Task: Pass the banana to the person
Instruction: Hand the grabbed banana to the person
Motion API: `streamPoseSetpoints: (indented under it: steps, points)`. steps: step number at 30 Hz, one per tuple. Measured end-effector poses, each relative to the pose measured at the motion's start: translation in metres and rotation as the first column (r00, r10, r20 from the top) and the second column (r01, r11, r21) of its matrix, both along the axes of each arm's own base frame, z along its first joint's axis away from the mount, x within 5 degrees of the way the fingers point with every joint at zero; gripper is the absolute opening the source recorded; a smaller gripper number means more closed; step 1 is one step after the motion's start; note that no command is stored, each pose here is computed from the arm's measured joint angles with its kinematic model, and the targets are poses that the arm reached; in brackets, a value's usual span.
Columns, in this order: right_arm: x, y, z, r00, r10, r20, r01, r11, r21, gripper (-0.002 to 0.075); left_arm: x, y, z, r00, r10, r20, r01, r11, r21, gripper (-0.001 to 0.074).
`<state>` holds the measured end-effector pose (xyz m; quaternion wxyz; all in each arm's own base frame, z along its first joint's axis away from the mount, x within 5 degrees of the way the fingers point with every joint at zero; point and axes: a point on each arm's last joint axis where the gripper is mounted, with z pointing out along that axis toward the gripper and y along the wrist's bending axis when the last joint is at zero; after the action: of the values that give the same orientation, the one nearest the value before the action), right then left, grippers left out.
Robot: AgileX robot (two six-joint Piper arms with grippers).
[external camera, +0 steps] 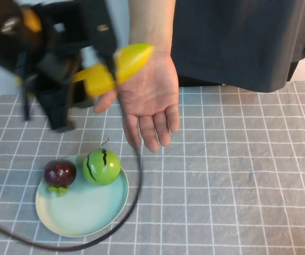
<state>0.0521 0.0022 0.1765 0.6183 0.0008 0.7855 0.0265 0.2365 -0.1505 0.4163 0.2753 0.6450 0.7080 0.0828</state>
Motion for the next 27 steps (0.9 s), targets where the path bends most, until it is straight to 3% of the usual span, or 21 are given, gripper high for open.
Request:
streamPoseSetpoints:
  steps: [7,11,17,24,25,27]
  points:
    - [0.0,0.0,0.0,1.0,0.0,0.0,0.0,1.0,0.0,-0.0007,0.026,-0.06,-0.021,0.993,-0.116,0.0,0.115,0.987,0.109,0.027]
    - [0.0,0.0,0.0,1.0,0.0,0.0,0.0,1.0,0.0,-0.0007,0.037,-0.082,-0.036,0.989,-0.145,-0.016,0.146,0.978,0.15,0.027]
    - [0.0,0.0,0.0,1.0,0.0,0.0,0.0,1.0,0.0,-0.0007,0.047,-0.087,-0.042,0.99,-0.139,-0.001,0.136,0.971,0.194,0.027]
    - [0.0,0.0,0.0,1.0,0.0,0.0,0.0,1.0,0.0,-0.0007,0.046,-0.09,-0.043,0.99,-0.142,-0.016,0.143,0.975,0.169,0.0275]
    - [0.0,0.0,0.0,1.0,0.0,0.0,0.0,1.0,0.0,-0.0007,0.046,-0.091,-0.043,0.99,-0.143,-0.016,0.144,0.976,0.166,0.0293]
    - [0.0,0.0,0.0,1.0,0.0,0.0,0.0,1.0,0.0,-0.0007,0.046,-0.091,-0.043,0.99,-0.138,-0.018,0.139,0.977,0.162,0.0401]
